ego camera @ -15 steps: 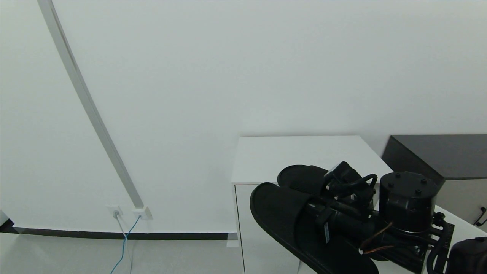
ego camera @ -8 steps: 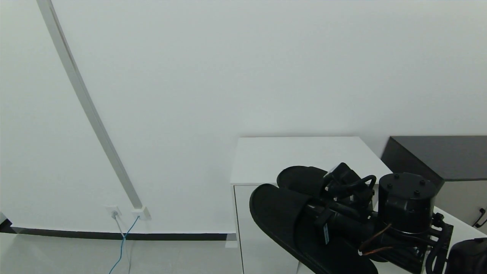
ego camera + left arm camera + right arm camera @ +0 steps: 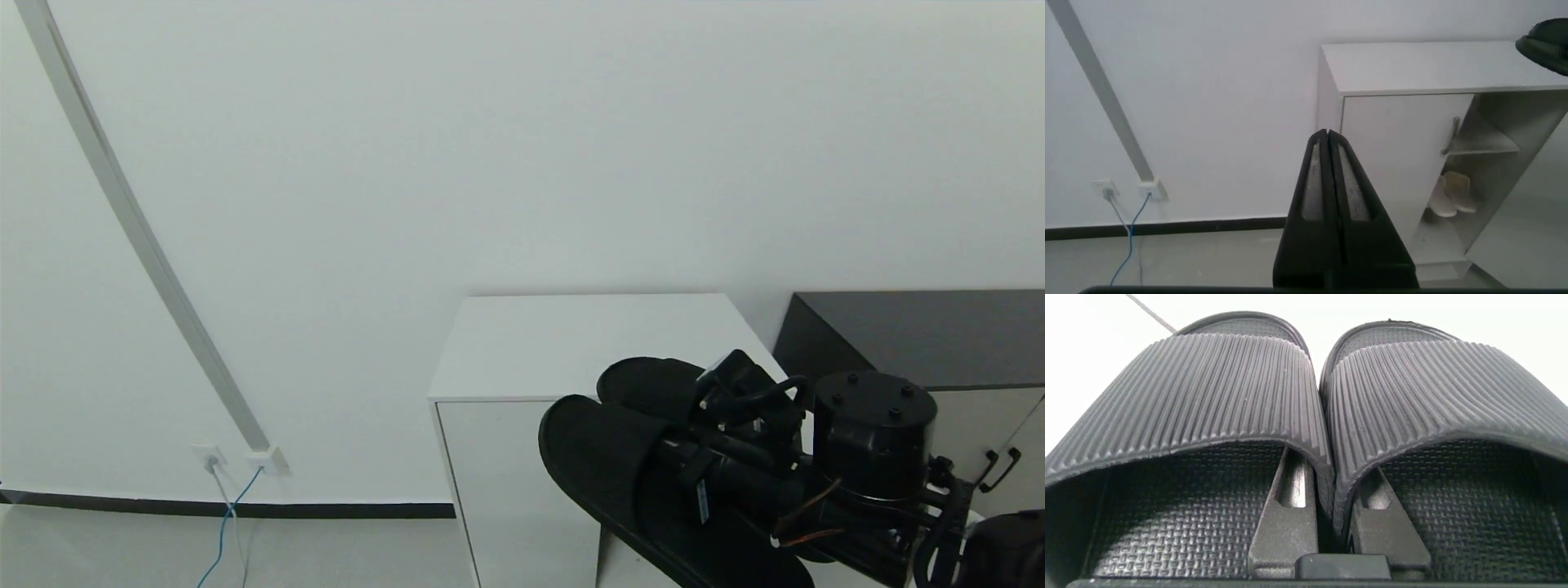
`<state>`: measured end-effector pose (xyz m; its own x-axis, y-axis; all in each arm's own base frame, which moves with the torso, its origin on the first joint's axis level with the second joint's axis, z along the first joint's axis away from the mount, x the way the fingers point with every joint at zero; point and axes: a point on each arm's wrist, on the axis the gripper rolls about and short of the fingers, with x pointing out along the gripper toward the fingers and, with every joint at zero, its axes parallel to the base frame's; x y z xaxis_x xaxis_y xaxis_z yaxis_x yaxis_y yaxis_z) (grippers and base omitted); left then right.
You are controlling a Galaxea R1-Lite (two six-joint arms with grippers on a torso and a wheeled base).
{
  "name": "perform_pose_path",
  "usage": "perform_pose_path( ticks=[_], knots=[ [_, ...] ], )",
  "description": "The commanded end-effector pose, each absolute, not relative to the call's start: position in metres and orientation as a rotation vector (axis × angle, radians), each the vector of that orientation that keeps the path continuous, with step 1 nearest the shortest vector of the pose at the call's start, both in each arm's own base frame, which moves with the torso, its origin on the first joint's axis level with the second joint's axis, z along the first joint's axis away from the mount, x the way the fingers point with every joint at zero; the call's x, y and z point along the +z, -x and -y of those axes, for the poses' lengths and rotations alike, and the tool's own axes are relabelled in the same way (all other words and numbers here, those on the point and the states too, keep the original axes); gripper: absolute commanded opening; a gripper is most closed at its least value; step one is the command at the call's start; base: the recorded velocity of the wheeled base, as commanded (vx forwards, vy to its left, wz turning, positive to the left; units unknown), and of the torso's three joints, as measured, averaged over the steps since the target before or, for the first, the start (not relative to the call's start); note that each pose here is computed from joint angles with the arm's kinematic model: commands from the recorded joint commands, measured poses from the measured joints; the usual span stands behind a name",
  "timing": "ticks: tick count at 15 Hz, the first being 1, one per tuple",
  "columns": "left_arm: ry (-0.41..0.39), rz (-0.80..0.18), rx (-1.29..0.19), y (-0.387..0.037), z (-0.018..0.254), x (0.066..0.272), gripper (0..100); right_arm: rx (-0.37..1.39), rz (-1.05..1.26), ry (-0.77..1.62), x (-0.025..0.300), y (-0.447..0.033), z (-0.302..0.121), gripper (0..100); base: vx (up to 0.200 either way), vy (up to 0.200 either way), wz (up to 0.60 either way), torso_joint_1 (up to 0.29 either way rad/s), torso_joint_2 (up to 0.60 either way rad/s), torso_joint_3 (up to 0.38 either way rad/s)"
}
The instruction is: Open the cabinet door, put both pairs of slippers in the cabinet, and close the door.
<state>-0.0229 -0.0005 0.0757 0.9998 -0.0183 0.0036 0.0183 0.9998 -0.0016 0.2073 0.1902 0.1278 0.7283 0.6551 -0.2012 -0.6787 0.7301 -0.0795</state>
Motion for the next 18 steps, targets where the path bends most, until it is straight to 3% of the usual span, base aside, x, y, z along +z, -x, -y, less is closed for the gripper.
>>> perform_pose_path(
  ticks=[1, 4, 18],
  knots=[
    [0.002, 0.003, -0.018, 0.0228, 0.0005, 0.0758, 0, 0.740, -0.166, 0.153, 0.1269, -0.2073, -0.1906, 0, 0.000, -0.200, 0.00, 0.002, 0.00, 0.002],
    [0.003, 0.003, -0.018, 0.0228, 0.0005, 0.0758, 0, 0.738, -0.168, 0.149, 0.1267, -0.2075, -0.1901, 0, 0.000, -0.200, 0.00, 0.004, 0.00, -0.002],
    [0.005, 0.005, -0.018, 0.0229, 0.0005, 0.0762, 0, 0.720, -0.195, 0.153, 0.1200, -0.2116, -0.1863, 0, 0.000, 0.000, 0.00, 0.000, 0.00, 0.000]
  ],
)
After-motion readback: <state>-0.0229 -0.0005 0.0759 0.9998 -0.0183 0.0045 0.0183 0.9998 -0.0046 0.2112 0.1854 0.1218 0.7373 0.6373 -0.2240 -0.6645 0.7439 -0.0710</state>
